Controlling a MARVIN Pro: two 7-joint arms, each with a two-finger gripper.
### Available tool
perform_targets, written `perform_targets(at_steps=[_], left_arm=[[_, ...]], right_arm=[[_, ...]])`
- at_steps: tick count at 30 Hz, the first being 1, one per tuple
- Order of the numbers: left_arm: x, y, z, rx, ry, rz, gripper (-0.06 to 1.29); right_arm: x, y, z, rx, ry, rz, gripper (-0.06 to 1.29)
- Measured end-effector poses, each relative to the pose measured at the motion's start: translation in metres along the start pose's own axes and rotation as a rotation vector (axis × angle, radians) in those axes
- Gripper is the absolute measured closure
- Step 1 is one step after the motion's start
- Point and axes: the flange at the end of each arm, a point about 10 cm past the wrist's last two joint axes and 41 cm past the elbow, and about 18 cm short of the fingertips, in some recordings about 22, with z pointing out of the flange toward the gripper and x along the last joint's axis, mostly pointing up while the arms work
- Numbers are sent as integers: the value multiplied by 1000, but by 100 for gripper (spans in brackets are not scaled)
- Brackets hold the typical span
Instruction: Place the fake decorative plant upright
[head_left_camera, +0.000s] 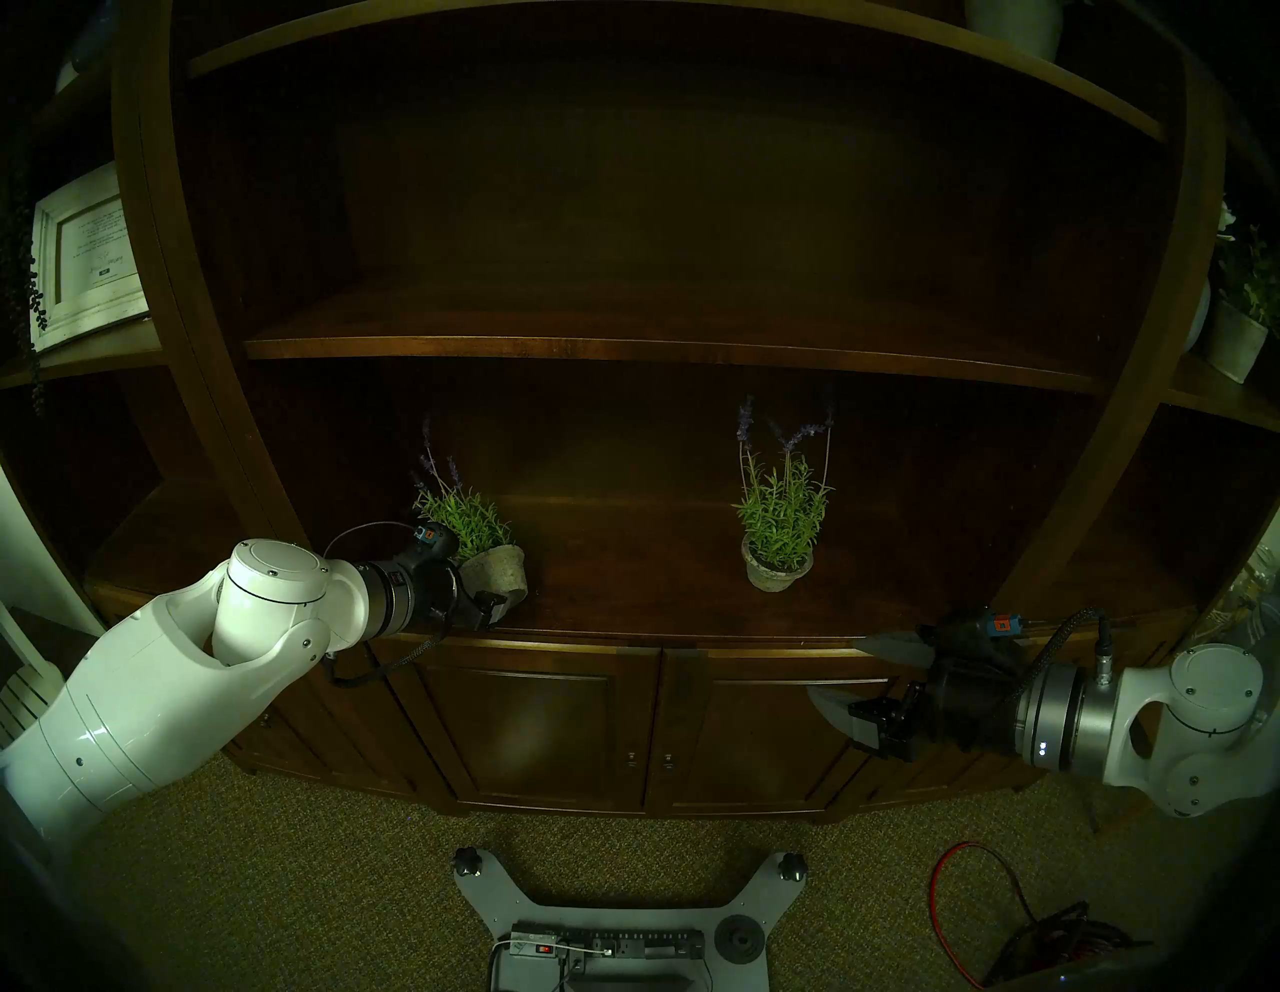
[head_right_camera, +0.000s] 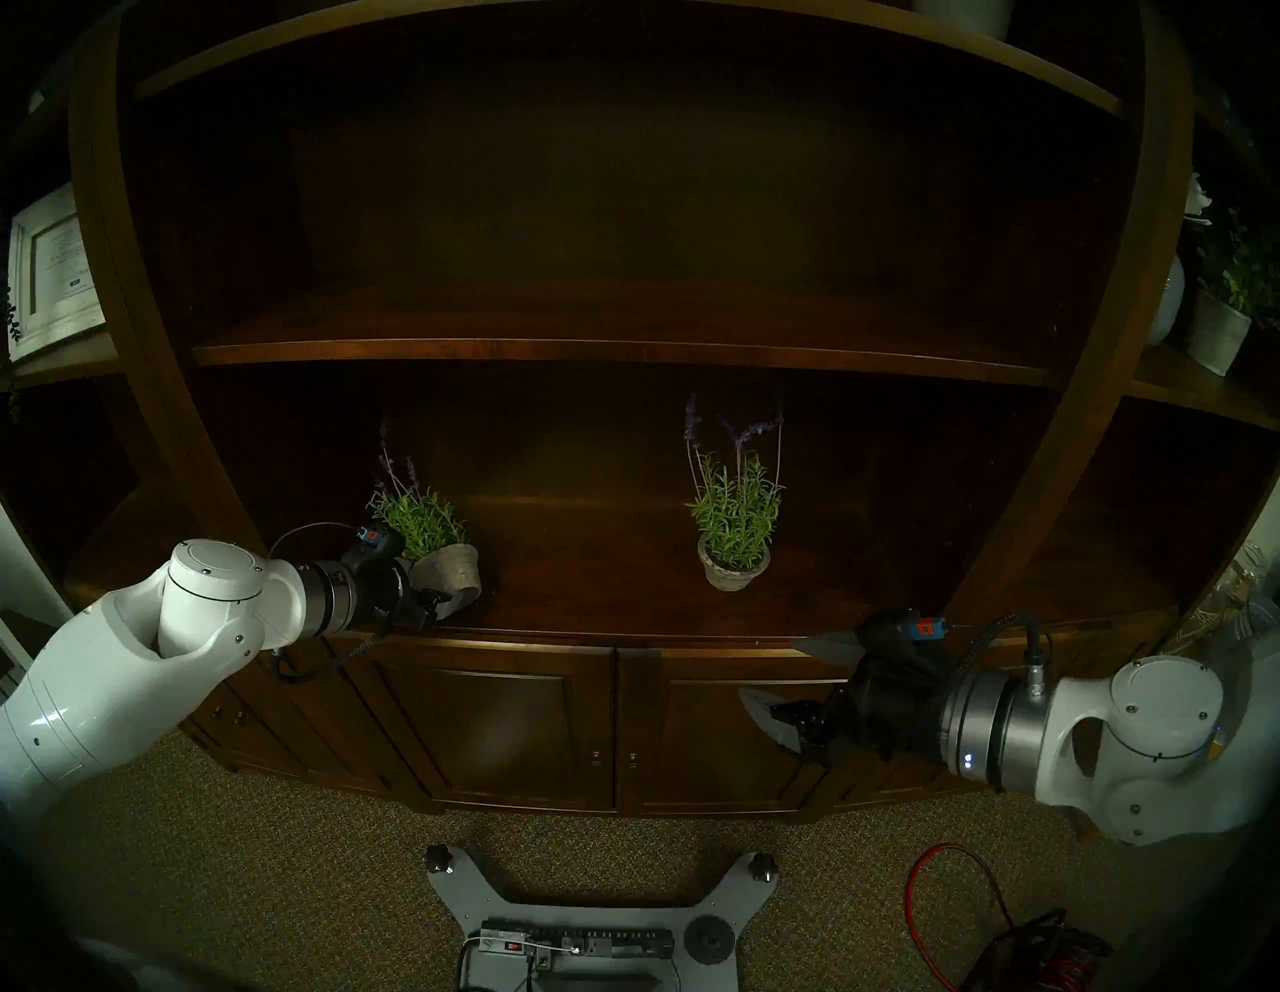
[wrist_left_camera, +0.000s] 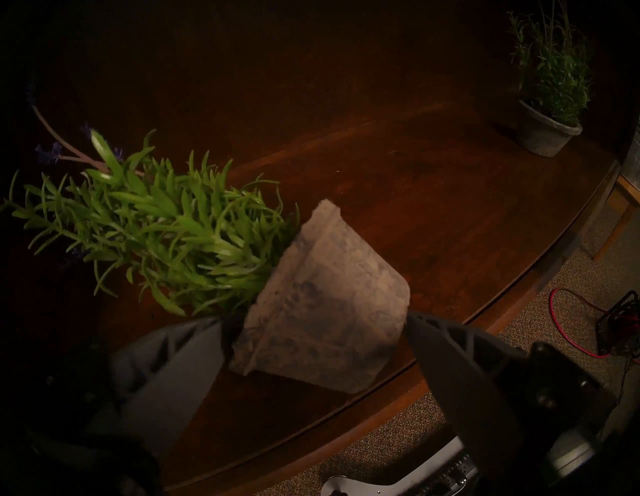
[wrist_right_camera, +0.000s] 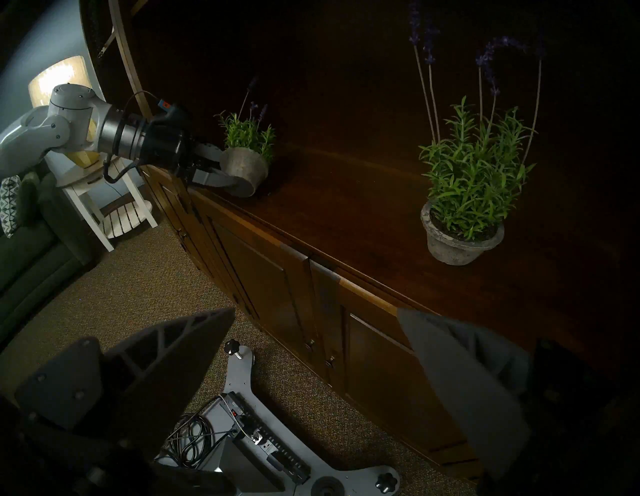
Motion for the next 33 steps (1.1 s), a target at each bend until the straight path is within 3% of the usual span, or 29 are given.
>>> perform_targets(at_steps=[2,3,5,14,23,27,33], left_arm=[[0,0,0,0,0,1,8],[0,0,0,0,0,2,24],[0,0,0,1,0,3,32],[1,-1,-1,7,1,11,36],[3,-1,-4,23,2,31,51],[4,0,-5,32,4,43,63],[5,4,-5,51,5,75,66]], right_arm=[[0,0,0,0,0,0,1],[0,0,0,0,0,0,1],[0,0,0,0,0,0,1],[0,0,0,0,0,0,1],[0,0,0,0,0,0,1],[0,0,0,0,0,0,1],[0,0,0,0,0,0,1]])
